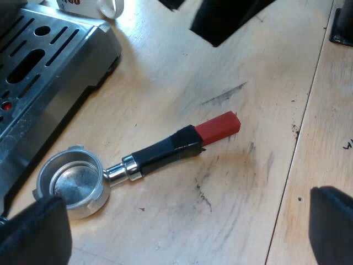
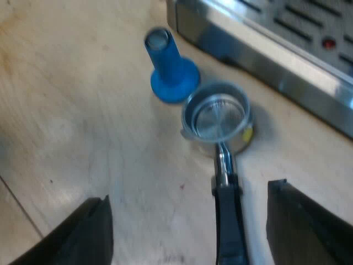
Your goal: Grind coffee beans and then tamp
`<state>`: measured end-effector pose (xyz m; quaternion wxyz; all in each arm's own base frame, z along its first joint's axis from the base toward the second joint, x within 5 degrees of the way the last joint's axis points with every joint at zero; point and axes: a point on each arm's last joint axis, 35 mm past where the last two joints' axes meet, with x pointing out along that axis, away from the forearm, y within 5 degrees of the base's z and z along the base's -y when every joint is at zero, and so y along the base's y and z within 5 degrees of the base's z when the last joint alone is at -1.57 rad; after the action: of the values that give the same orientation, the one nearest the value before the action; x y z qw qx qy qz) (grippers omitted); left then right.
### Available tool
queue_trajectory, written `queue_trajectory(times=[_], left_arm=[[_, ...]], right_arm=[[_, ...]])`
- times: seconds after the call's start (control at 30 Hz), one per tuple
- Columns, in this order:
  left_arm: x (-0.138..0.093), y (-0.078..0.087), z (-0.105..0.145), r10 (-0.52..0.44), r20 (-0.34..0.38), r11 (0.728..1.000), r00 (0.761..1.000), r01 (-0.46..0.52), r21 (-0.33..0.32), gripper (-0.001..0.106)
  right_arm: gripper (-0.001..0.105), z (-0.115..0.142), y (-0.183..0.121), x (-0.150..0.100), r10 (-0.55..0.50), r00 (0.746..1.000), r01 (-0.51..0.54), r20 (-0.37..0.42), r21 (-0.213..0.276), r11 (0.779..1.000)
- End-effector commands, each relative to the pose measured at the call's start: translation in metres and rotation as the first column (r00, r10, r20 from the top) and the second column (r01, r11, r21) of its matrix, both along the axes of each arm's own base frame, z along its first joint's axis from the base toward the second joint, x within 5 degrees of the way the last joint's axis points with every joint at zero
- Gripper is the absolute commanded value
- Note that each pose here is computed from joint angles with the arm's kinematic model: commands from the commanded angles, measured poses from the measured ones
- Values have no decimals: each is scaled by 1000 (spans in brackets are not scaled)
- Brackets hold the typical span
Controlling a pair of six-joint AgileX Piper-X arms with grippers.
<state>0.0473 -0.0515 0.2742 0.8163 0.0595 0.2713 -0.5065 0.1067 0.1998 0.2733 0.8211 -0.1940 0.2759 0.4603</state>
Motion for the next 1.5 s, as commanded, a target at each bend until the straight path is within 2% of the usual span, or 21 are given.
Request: queue_trajectory(times=[0.03,0.17,0.3,0.47,0.6,0.73,1.0,1.2,1.3,1.37,1.5], left_arm=[[1,0,1,3,26,1000,1000,-3,-5,88],[1,0,1,3,26,1000,1000,-3,-5,88],[1,0,1,3,26,1000,1000,-3,-5,88],[1,0,1,4,27,1000,1000,-4,-4,88],[2,0,-1,22,31,1000,999,-22,8,88],[4,-1,-3,44,41,999,998,-44,12,88],[5,0,-3,73,34,997,997,-74,16,88],[6,1,-3,121,39,992,992,-122,26,88],[9,3,-4,235,25,971,972,-236,40,88],[14,3,-5,322,22,944,946,-323,72,88],[20,0,-6,349,1,931,937,-347,111,88]], right_arm=[[60,-2,2,3,41,995,-45,96,42,998],[60,-15,3,3,76,980,-90,186,67,994],[60,-29,0,2,85,968,-109,235,91,990],[60,-43,-4,0,60,956,-109,286,158,981],[60,-52,-8,-2,51,954,-104,294,167,980],[60,-61,-8,-2,59,958,-102,279,142,985],[60,-78,4,4,63,962,-100,267,126,987],[60,-81,12,8,43,958,-96,283,177,979],[60,-82,14,9,41,957,-97,288,185,978],[60,-82,14,9,40,957,-97,289,186,978],[60,-82,14,9,40,956,-98,290,188,977]])
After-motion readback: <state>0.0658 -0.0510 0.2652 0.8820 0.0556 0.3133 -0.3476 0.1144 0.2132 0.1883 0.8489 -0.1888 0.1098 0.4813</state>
